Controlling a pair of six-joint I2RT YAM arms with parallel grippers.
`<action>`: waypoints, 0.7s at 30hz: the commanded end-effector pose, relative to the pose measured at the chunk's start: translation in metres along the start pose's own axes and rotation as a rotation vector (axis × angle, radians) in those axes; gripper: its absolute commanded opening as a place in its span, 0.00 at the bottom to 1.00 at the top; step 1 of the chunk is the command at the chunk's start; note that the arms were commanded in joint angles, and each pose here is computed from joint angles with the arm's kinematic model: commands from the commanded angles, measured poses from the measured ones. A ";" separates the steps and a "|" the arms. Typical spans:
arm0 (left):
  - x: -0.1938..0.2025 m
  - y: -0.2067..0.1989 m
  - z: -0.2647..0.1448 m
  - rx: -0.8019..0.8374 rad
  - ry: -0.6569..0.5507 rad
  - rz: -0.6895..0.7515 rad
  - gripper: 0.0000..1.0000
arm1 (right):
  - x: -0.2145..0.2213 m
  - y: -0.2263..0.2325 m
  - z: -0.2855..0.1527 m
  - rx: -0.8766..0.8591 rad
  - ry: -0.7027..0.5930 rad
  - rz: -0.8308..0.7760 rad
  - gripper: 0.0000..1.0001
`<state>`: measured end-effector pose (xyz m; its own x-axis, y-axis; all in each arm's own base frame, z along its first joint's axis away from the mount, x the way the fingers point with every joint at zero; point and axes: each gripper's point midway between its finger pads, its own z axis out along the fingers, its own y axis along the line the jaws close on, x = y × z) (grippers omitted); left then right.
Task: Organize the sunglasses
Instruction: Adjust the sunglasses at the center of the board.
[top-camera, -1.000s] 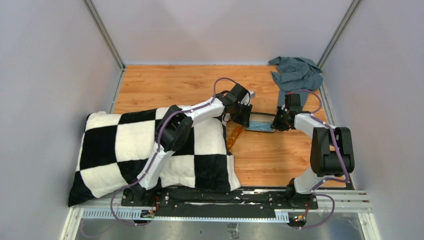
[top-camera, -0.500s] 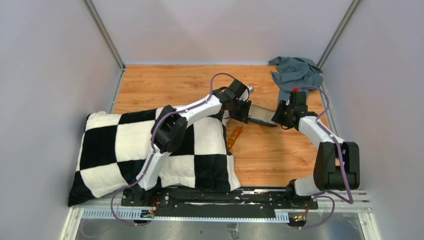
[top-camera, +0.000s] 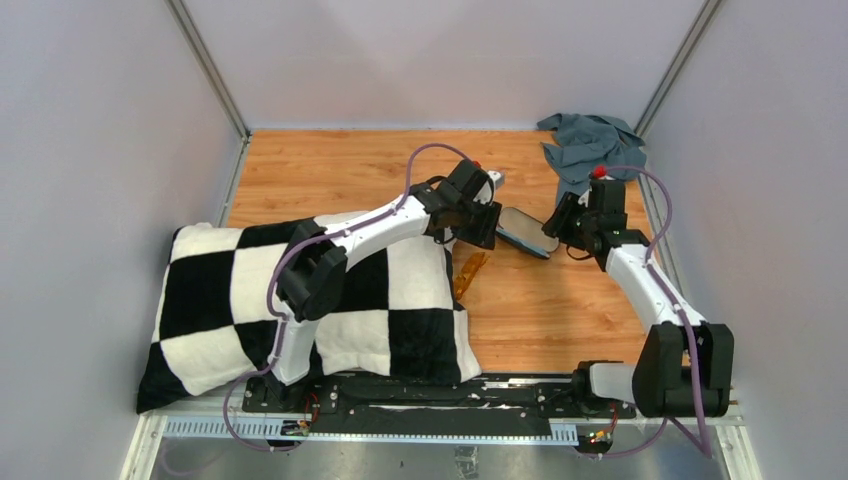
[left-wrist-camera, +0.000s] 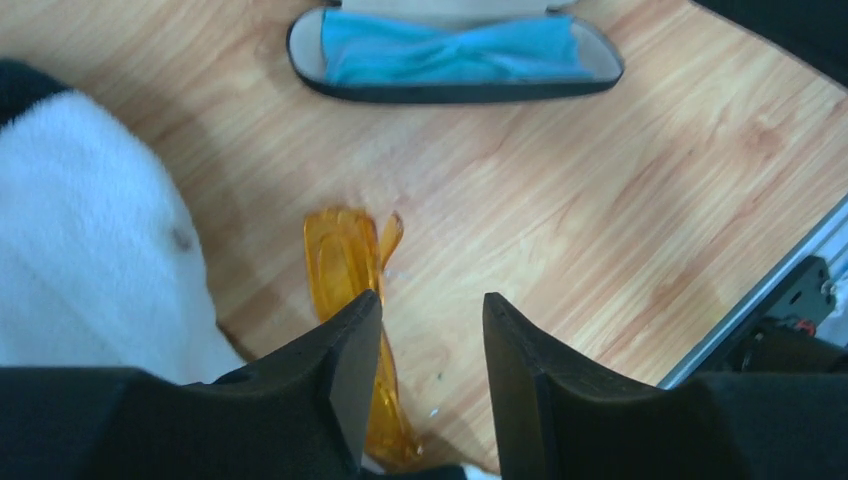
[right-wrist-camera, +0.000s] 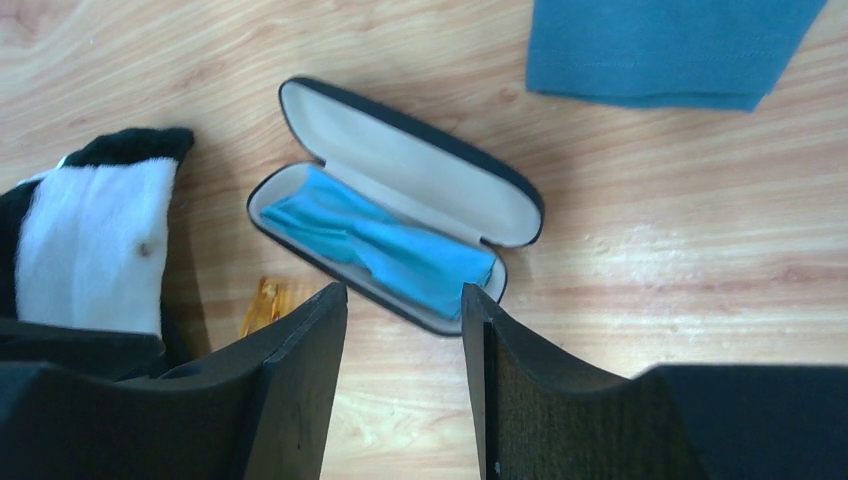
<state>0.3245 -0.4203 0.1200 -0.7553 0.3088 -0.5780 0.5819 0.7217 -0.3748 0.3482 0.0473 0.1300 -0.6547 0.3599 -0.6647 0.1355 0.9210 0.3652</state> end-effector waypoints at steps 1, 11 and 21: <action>0.019 0.008 -0.011 -0.042 0.014 -0.005 0.52 | 0.031 0.010 -0.012 -0.040 0.063 0.010 0.51; 0.067 0.033 0.009 -0.142 0.101 0.033 0.82 | 0.067 0.005 -0.033 -0.050 0.070 0.003 0.52; 0.092 0.045 0.051 -0.146 0.186 0.019 0.82 | 0.072 0.002 -0.043 -0.054 0.057 -0.022 0.52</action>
<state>0.3002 -0.3908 0.0310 -0.7809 0.4120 -0.4695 0.5656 0.7854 -0.2516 0.2829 0.0664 0.1201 -0.6679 0.3562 -0.6535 0.0894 0.9101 0.4046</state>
